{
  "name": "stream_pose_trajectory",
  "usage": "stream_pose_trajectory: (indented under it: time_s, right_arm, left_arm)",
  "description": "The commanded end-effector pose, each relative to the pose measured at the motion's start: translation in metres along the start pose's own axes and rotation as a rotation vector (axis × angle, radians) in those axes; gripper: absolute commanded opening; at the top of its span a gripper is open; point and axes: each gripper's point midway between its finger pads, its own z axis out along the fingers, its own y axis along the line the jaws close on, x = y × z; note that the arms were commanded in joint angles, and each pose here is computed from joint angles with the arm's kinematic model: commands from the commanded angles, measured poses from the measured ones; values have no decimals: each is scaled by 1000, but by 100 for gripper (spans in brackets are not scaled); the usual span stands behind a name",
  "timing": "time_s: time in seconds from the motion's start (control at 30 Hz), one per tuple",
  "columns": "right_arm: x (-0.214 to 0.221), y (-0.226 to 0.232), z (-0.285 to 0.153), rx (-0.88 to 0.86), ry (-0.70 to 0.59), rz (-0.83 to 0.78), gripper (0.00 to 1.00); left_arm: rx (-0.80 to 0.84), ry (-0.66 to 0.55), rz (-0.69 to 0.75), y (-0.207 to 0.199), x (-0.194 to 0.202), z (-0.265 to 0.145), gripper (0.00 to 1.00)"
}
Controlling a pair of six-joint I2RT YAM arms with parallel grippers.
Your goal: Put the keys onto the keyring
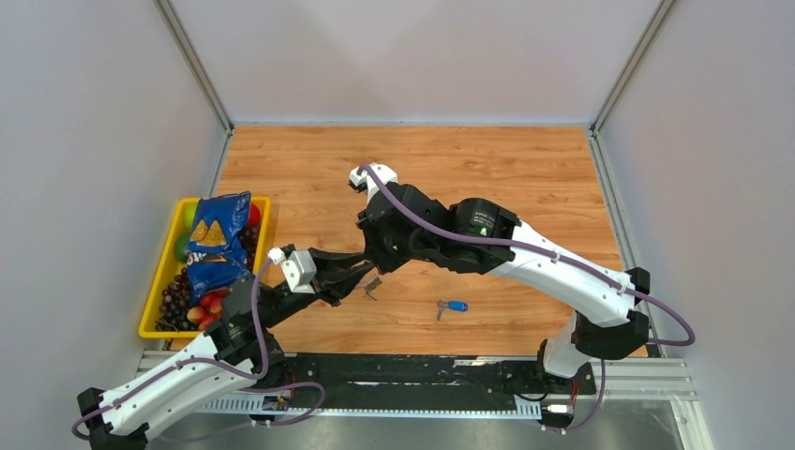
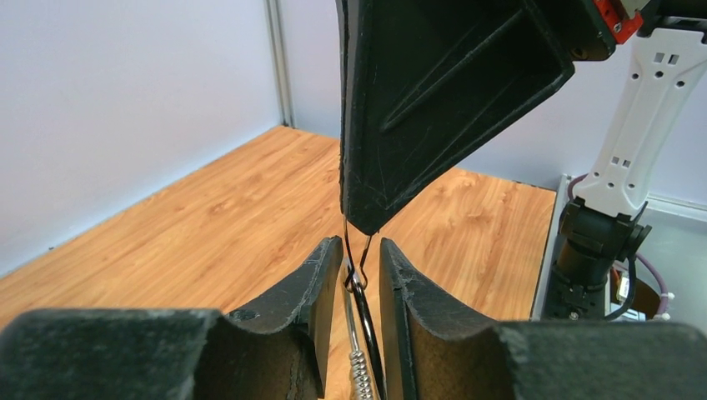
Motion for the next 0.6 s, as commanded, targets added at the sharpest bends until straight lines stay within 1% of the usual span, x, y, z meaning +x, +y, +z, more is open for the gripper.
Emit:
stream_pose_trajectory:
  time_s: [0.0,0.43,0.5,0.53,0.57]
  right_arm:
    - [-20,8,-13,-41,-62,29,0]
    - [-19,9,-12,-44,-61,22,0]
    - [-19,9,-12,-48,-59,22,0]
    - [-18,9,-11,-48,-56,22,0]
    - [-18,10,-11,-50,-55,21,0]
  left_arm:
    - [-6,-25,20,2,-5,1,34]
    - [-10,-30,23,2,-6,1,34]
    - [-9,-37,22,2,-7,0,29]
    - [-15,-39,16,3,-8,0,15]
    - [-35,-43,11,6,-9,0,8]
